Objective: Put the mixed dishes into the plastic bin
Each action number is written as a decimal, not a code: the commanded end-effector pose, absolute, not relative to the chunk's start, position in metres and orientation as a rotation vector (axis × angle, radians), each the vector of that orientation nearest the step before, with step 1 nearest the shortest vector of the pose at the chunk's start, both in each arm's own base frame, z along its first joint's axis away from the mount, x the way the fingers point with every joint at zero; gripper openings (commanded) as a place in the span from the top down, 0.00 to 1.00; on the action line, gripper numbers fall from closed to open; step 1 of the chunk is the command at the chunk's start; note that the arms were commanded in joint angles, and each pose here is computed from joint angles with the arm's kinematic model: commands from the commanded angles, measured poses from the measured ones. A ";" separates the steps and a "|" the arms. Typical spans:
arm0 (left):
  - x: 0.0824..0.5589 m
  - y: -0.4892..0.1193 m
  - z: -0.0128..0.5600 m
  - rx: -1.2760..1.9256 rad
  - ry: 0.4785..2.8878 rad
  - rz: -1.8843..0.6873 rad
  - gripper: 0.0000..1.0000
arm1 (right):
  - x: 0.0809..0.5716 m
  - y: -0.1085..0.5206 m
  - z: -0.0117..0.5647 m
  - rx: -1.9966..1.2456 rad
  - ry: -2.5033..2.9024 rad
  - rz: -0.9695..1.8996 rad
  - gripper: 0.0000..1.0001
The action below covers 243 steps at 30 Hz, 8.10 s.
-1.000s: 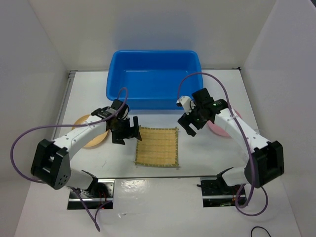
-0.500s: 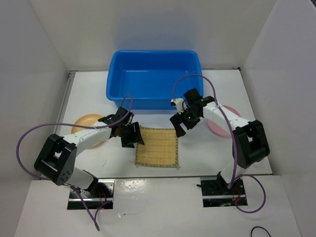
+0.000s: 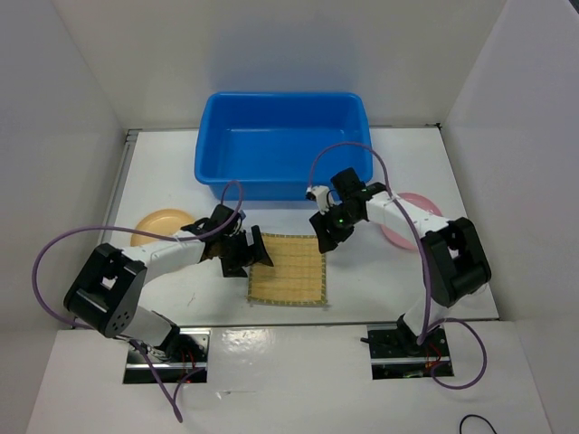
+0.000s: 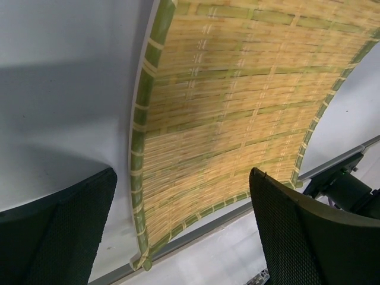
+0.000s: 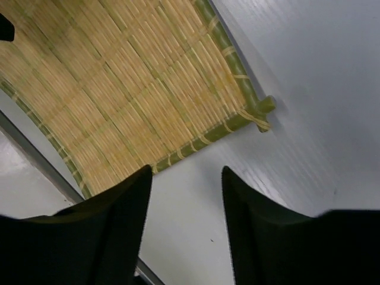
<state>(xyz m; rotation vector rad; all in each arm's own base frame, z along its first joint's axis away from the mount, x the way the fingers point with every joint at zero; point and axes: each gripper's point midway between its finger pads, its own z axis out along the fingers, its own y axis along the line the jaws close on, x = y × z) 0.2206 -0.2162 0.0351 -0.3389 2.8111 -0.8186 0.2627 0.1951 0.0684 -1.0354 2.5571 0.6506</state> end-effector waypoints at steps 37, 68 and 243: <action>0.232 -0.267 0.047 -0.265 2.578 -1.393 0.63 | 0.263 0.220 0.006 -1.063 2.677 0.358 1.00; 0.317 -0.251 0.368 -0.015 2.154 -1.494 1.00 | 0.290 -0.015 0.246 -0.118 2.053 -0.197 1.00; 0.591 -0.263 0.085 -0.748 2.510 -1.092 0.62 | 0.291 -0.010 0.230 -0.191 2.007 -0.210 0.30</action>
